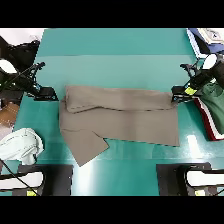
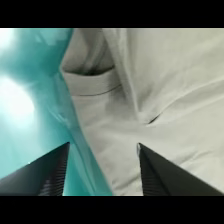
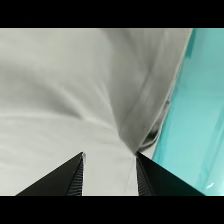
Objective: Fold the shirts.
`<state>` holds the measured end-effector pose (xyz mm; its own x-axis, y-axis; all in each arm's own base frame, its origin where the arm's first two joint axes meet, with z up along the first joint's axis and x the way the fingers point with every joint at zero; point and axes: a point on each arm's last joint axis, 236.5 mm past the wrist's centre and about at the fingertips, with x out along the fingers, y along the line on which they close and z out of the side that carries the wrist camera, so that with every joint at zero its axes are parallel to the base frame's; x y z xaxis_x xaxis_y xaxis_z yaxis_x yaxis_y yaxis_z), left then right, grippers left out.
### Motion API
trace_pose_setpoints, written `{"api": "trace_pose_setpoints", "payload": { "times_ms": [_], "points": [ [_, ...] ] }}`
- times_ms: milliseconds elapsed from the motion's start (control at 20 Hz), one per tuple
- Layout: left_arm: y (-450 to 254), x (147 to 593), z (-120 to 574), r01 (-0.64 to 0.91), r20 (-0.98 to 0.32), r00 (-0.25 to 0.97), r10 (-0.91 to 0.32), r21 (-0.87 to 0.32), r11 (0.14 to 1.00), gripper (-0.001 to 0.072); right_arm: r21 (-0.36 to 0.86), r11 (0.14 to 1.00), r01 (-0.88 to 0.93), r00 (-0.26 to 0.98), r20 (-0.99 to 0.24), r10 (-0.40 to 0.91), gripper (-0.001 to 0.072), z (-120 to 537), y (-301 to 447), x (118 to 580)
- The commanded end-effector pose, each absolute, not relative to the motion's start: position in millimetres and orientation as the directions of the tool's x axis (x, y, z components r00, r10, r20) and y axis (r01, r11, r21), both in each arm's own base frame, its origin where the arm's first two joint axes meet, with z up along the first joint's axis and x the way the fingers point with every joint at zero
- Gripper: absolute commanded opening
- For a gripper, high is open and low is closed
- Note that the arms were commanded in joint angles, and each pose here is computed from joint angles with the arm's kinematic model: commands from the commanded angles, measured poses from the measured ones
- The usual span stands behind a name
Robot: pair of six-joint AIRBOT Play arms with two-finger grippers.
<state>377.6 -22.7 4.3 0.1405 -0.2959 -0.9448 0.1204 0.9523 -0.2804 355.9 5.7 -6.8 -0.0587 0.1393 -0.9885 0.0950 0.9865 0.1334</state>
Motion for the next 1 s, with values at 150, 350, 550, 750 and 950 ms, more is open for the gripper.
{"api": "trace_pose_setpoints", "payload": {
  "times_ms": [150, 350, 550, 750, 950],
  "points": [
    [-8.4, 336.5, 38.0, 0.115, -0.962, 0.175, -0.208, -0.190, 0.975, 0.0491, 0.138, 0.989, 0.045, 0.006, -0.990, 0.138, 0.0508, 32.4, 7.5, 338.6],
    [-29.8, 271.5, 0.3, 0.022, -0.957, 0.106, -0.270, -0.269, 0.963, 0.0492, 0.138, 0.987, 0.079, 0.054, -0.989, 0.134, 0.0507, 46.1, -3.9, 324.9],
    [-54.6, 216.1, -48.8, -0.090, -0.935, 0.015, -0.355, -0.355, 0.931, 0.0492, 0.220, 0.968, 0.119, 0.069, -0.975, 0.213, 0.0507, 44.8, -7.8, 311.5],
    [-86.7, 188.8, -68.9, -0.180, -0.875, -0.041, -0.482, -0.468, 0.865, 0.0490, 0.358, 0.917, 0.174, 0.129, -0.932, 0.339, 0.0507, 50.2, -1.7, 312.5],
    [-90.8, 173.4, -76.3, -0.203, -0.864, -0.085, -0.497, -0.473, 0.857, 0.0490, 0.362, 0.913, 0.190, 0.136, -0.930, 0.341, 0.0507, 50.9, -6.5, 312.5]
  ]
}}
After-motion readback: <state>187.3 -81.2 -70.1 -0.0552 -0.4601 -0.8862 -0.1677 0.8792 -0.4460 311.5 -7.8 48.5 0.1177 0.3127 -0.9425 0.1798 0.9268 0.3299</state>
